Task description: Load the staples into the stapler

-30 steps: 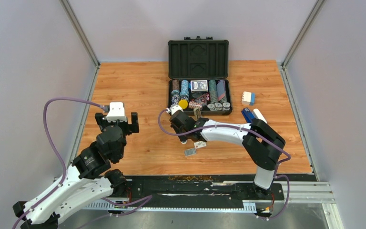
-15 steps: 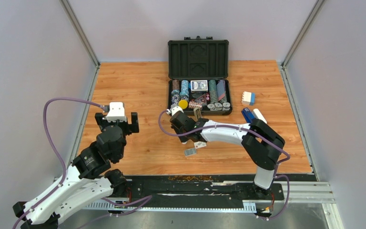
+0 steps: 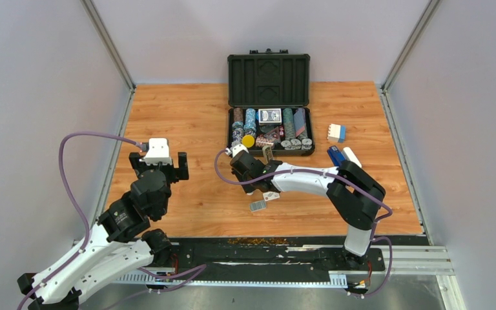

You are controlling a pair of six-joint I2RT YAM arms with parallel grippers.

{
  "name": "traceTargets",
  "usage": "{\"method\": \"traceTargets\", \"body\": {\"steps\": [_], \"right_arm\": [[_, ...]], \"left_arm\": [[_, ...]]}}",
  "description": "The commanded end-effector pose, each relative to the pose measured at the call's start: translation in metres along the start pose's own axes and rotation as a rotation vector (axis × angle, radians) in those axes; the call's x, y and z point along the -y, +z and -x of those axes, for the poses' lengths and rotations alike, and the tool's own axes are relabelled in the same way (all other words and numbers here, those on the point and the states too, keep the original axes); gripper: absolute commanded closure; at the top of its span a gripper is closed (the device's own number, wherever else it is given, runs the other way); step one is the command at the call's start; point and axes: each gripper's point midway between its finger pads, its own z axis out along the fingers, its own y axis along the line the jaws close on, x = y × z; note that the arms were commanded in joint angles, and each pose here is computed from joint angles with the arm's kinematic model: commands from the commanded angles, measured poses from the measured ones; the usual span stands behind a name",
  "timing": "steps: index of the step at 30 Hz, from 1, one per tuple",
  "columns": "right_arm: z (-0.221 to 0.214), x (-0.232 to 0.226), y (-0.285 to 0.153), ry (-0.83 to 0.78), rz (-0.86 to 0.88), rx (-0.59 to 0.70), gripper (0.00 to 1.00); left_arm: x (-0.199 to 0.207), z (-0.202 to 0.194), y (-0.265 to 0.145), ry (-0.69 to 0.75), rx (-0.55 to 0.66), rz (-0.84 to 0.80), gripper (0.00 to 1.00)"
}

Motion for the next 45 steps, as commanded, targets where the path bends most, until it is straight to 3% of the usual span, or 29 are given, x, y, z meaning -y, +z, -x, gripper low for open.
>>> {"method": "traceTargets", "body": {"steps": [1, 13, 33, 45], "right_arm": [[0.005, -0.006, -0.002, 0.002, 0.02, 0.011, 0.78], [0.038, 0.002, -0.025, 0.039, -0.015, 0.104, 0.59], [0.026, 0.018, 0.006, 0.066, -0.073, 0.053, 0.56], [0.011, 0.019, -0.015, 0.057, -0.036, 0.032, 0.56]], "left_arm": [[0.001, 0.005, 0.002, -0.021, 0.022, 0.002, 0.0], [0.002, 0.005, 0.002, -0.019, 0.02, -0.002, 0.0], [0.003, 0.005, 0.002, -0.019, 0.02, -0.008, 0.0], [0.007, 0.003, 0.004, -0.01, 0.011, -0.017, 0.0]]}}
